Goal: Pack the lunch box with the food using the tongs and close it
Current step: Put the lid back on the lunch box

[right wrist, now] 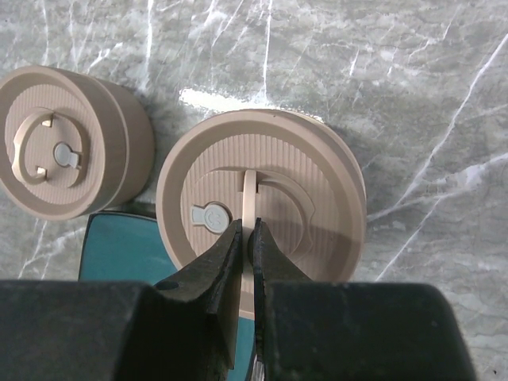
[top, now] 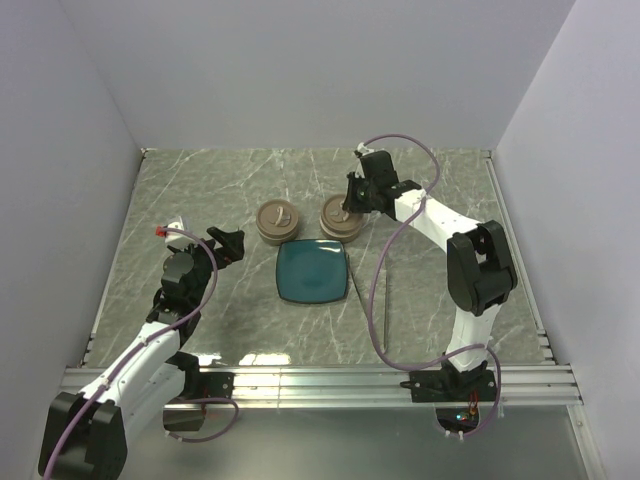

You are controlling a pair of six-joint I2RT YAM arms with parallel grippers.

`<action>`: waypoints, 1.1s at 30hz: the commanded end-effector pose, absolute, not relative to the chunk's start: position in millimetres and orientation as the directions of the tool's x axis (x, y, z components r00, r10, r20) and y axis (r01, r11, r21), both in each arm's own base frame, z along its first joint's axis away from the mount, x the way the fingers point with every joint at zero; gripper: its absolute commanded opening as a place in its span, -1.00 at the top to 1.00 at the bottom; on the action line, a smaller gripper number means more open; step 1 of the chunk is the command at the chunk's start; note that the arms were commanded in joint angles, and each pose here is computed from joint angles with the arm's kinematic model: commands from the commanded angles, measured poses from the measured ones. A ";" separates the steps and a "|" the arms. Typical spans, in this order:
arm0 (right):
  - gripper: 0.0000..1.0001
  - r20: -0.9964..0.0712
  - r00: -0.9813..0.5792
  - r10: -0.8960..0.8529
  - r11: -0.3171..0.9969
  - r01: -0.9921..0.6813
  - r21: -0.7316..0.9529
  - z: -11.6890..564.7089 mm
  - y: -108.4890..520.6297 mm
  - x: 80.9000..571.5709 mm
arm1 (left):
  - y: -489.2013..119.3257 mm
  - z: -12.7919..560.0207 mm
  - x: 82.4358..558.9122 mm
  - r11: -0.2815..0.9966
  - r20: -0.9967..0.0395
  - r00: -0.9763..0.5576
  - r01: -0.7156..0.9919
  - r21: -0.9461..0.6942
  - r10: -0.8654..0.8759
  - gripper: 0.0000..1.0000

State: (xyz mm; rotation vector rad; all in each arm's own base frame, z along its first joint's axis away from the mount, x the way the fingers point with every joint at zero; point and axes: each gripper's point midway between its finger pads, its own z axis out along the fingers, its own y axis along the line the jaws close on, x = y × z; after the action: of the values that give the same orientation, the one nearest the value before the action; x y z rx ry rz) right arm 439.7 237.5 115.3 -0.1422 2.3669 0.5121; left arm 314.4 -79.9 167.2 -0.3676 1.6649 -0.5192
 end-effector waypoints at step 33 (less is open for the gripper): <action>1.00 -0.608 -0.794 0.016 0.923 -0.222 0.314 73.8 242.9 443.3 | -80.2 183.4 313.7 0.834 -0.838 -0.111 0.088 -0.544 -0.534 -0.99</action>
State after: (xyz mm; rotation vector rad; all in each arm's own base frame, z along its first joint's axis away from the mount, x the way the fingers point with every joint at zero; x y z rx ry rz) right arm 449.4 245.4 94.2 -0.1473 2.4003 0.5260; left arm 313.5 -79.7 172.1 -0.3655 1.6491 -0.5240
